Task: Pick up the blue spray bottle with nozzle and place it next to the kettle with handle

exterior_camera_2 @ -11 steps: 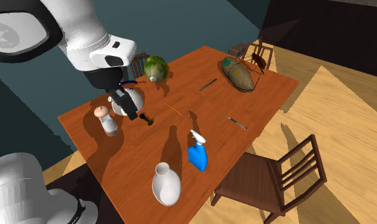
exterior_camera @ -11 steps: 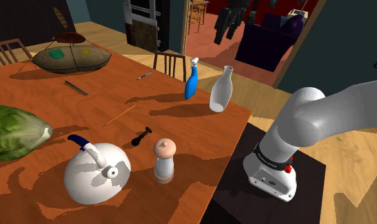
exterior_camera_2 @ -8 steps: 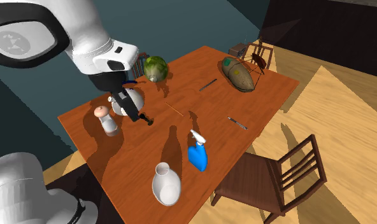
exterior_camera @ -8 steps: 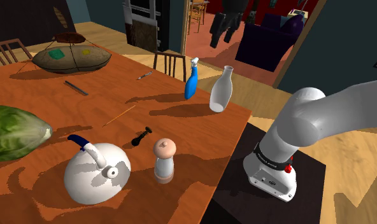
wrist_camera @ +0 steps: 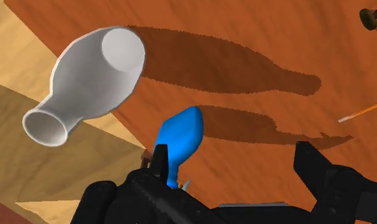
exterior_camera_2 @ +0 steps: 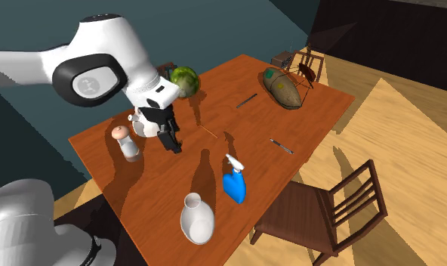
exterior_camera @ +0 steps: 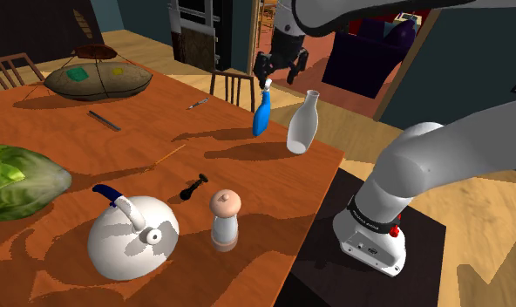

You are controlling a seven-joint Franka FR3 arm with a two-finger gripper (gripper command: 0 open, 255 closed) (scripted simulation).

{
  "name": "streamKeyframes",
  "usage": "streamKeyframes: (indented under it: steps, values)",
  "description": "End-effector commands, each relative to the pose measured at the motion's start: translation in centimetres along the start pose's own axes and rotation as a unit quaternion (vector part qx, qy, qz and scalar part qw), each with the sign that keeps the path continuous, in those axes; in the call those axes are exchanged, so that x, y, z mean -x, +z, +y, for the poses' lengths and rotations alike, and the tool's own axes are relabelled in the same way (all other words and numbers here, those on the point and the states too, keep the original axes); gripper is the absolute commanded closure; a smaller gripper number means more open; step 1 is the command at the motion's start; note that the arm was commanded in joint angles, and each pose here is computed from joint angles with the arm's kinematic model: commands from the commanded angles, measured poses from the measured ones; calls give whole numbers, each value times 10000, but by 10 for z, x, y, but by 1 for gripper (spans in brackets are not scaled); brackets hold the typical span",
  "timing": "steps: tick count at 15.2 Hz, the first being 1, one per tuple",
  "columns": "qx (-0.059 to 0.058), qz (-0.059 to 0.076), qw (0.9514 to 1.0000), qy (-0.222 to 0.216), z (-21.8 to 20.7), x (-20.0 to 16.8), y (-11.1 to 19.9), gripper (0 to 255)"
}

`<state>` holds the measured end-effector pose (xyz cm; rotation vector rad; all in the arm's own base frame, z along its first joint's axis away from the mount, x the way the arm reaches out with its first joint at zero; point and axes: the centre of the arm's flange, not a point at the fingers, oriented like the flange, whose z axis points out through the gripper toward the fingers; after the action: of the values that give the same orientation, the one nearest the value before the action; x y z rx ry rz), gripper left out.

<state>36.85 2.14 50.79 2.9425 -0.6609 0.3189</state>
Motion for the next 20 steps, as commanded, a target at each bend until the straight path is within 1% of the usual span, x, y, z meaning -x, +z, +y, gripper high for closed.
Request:
streamKeyframes:
  steps: [1, 2, 4, 6, 8, 10, 12, 14, 16, 17, 20]
  values:
    - [156, 127, 9980, 603, -9, -8, 22, 0]
    - [240, 181, 9957, 876, -14, -13, 34, 0]
    - [407, 288, 9886, 1421, -22, -23, 58, 0]
    - [573, 394, 9781, 1960, -28, -34, 82, 0]
    - [737, 498, 9643, 2493, -32, -46, 106, 0]
    - [899, 601, 9472, 3018, -34, -59, 129, 0]
    - [1057, 702, 9269, 3532, -33, -73, 153, 0]
    - [1212, 800, 9034, 4034, -31, -87, 176, 0]
    - [1362, 896, 8769, 4522, -25, -101, 198, 0]
    - [1372, 902, 8750, 4554, -25, -102, 200, 0]
    - [1372, 902, 8750, 4554, -20, -103, 215, 0]
